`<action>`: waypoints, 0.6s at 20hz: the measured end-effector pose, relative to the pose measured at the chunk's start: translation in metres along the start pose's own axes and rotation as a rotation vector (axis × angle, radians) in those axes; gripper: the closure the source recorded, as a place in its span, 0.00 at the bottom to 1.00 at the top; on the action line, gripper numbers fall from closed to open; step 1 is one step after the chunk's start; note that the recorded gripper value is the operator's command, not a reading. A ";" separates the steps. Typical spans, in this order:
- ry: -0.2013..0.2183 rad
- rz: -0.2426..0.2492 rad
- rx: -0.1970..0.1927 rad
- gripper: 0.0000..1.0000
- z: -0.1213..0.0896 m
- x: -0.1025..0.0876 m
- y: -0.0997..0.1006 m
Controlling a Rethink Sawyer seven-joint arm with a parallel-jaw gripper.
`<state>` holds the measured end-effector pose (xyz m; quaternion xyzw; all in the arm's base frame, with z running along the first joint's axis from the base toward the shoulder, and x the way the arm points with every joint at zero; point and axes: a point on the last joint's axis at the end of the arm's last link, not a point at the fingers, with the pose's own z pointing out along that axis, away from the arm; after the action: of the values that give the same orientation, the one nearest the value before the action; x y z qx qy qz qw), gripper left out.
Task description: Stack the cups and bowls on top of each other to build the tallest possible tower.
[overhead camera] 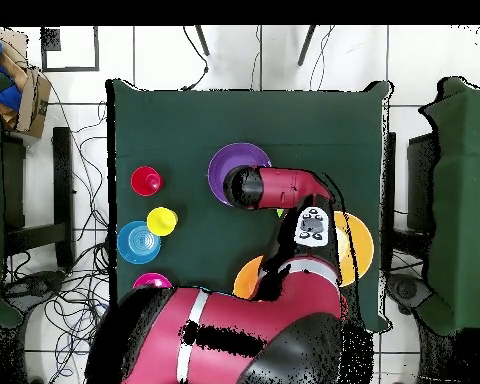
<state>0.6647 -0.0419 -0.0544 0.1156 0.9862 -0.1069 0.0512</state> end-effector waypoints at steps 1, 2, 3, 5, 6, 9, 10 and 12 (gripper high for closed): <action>0.000 0.000 0.002 0.00 0.000 0.000 0.000; 0.000 0.001 0.003 0.00 0.000 0.000 0.000; 0.000 0.002 0.003 0.00 0.000 0.000 0.000; 0.001 0.006 0.002 0.00 0.000 0.000 0.000; 0.002 0.010 0.002 0.00 0.000 -0.001 0.000; 0.003 0.017 0.000 0.00 0.000 -0.001 0.000; 0.003 0.019 0.000 0.00 0.000 -0.001 0.000; 0.004 0.021 0.000 0.00 0.000 -0.001 0.000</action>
<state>0.6661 -0.0423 -0.0544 0.1259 0.9851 -0.1060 0.0506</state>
